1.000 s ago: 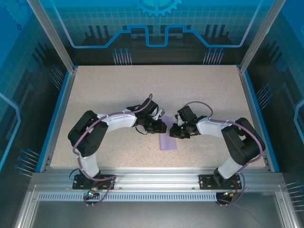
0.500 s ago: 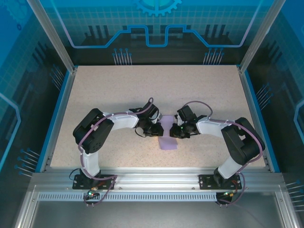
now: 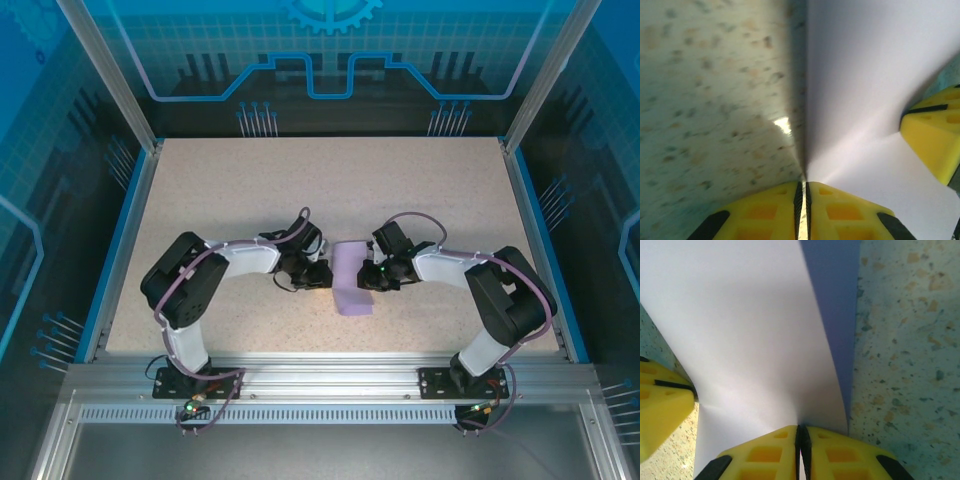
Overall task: Fold a paper plane with a square sheet of paper (fold left side to right side)
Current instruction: First fold the square sheet of paper in half at the center of the table, then hold the square sheet of paper at the center of the table.
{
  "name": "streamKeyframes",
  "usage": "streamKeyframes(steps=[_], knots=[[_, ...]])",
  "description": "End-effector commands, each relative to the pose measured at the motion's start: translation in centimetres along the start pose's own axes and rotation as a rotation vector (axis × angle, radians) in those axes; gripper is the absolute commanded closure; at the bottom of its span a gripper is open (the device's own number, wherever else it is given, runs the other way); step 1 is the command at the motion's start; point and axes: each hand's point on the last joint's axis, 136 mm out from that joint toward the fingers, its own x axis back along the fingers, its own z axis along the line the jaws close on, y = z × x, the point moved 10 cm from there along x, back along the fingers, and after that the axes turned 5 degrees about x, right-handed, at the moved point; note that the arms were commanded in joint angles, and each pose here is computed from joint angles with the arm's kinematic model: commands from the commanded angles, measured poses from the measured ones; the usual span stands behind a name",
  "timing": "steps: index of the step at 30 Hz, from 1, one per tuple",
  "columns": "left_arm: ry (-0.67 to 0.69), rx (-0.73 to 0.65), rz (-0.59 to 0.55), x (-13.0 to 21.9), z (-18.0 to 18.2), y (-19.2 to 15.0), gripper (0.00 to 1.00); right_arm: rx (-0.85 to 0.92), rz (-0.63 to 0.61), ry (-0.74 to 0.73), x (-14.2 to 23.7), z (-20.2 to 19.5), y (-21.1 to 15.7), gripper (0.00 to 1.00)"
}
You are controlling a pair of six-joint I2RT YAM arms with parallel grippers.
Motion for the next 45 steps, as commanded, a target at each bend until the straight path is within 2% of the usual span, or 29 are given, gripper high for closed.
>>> streamKeyframes(steps=[1,6,11,18,31,45], knots=[[0.033,0.01,-0.02,1.4,0.6,-0.6,0.84,-0.042,0.138,-0.131,-1.3,-2.4,-2.6,0.87],[-0.131,-0.04,-0.056,2.9,-2.1,0.2,0.84,-0.042,0.134,-0.126,-1.2,-2.3,-2.5,0.87],[-0.203,-0.064,-0.019,1.4,-4.1,0.8,0.84,-0.043,0.136,-0.125,-1.3,-2.4,-2.6,0.87],[-0.188,-0.042,0.02,-1.7,-4.2,1.3,0.84,-0.04,0.136,-0.119,-1.3,-2.2,-2.5,0.87],[-0.067,-0.01,0.073,-3.8,-2.1,-0.1,0.83,-0.037,0.127,-0.098,-1.3,-2.0,-2.4,0.87],[0.007,0.014,0.083,-4.1,-1.4,-0.5,0.83,0.014,-0.121,0.116,2.5,0.0,1.1,0.88]])
